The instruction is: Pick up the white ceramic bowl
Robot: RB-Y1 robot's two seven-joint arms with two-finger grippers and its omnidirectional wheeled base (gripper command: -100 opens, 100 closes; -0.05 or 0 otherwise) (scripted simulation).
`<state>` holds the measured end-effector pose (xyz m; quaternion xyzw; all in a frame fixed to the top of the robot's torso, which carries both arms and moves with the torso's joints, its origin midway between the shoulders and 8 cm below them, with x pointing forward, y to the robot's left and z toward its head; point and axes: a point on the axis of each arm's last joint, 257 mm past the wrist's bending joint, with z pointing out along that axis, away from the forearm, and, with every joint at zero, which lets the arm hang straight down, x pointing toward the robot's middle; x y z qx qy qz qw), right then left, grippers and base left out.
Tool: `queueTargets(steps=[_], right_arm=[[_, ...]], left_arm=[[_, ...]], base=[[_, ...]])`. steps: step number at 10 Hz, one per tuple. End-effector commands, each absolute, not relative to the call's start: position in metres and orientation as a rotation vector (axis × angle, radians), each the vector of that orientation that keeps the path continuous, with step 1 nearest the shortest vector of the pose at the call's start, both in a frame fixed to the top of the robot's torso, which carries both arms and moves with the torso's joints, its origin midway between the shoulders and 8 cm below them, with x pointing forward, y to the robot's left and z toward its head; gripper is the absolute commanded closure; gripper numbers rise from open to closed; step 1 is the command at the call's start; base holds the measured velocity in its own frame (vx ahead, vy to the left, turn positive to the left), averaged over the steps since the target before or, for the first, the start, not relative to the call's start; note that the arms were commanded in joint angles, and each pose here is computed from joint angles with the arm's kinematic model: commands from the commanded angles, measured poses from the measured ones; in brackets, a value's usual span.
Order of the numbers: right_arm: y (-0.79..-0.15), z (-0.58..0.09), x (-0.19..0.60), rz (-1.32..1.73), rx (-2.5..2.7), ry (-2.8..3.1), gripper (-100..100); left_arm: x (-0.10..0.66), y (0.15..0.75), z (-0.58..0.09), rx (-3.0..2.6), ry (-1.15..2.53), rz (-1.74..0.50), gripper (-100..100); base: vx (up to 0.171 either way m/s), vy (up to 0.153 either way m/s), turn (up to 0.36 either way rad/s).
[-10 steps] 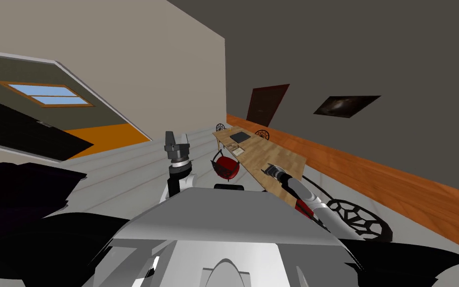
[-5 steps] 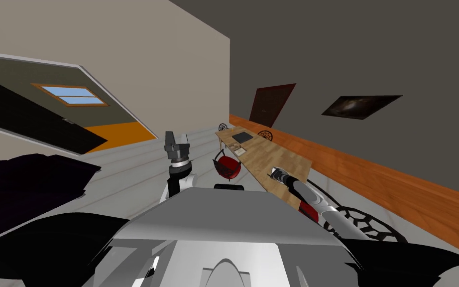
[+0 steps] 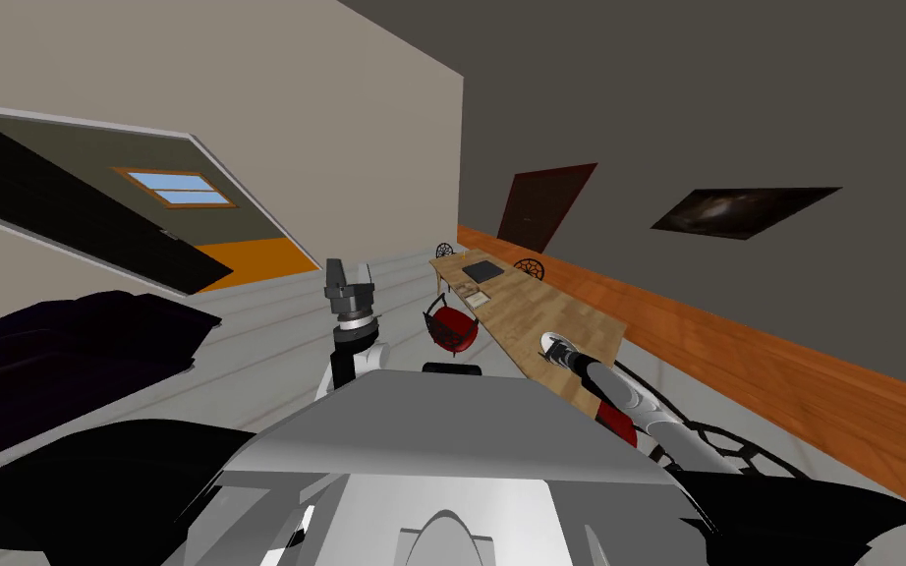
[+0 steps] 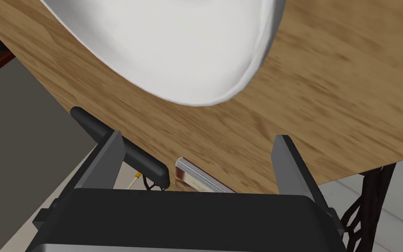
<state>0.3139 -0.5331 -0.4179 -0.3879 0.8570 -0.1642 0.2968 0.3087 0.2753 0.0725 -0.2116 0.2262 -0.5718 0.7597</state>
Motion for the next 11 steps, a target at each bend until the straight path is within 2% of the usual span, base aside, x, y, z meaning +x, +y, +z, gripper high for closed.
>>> queueTargets(steps=[1,7,8,9,10,11], right_arm=[[-0.541,-0.417,0.31,-0.46,-1.057,2.296,-100],[-0.583,-0.455,0.24,-0.504,-1.155,2.461,-100],[-0.579,-0.449,0.252,-0.511,-1.144,2.436,-100],[-0.58,-0.451,0.25,-0.509,-1.146,2.441,0],[-0.582,-0.457,0.233,-0.518,-1.173,2.436,-100],[-0.58,-0.453,0.239,-0.523,-1.162,2.41,-100]], left_arm=[[0.309,0.275,0.073,-0.461,0.492,-1.245,0],[0.309,0.275,0.073,-0.461,0.492,-1.245,0],[0.309,0.275,0.073,-0.461,0.492,-1.245,0],[0.309,0.275,0.073,-0.461,0.492,-1.245,0],[0.309,0.275,0.073,-0.461,0.492,-1.245,0],[0.309,0.275,0.073,-0.46,0.492,-1.245,0]], base=[[-0.018,-0.007,0.048],[-0.018,-0.004,0.059],[-0.011,-0.001,0.003],[0.0,0.0,0.0],[-0.112,-0.037,0.383],[-0.123,-0.058,0.453]])
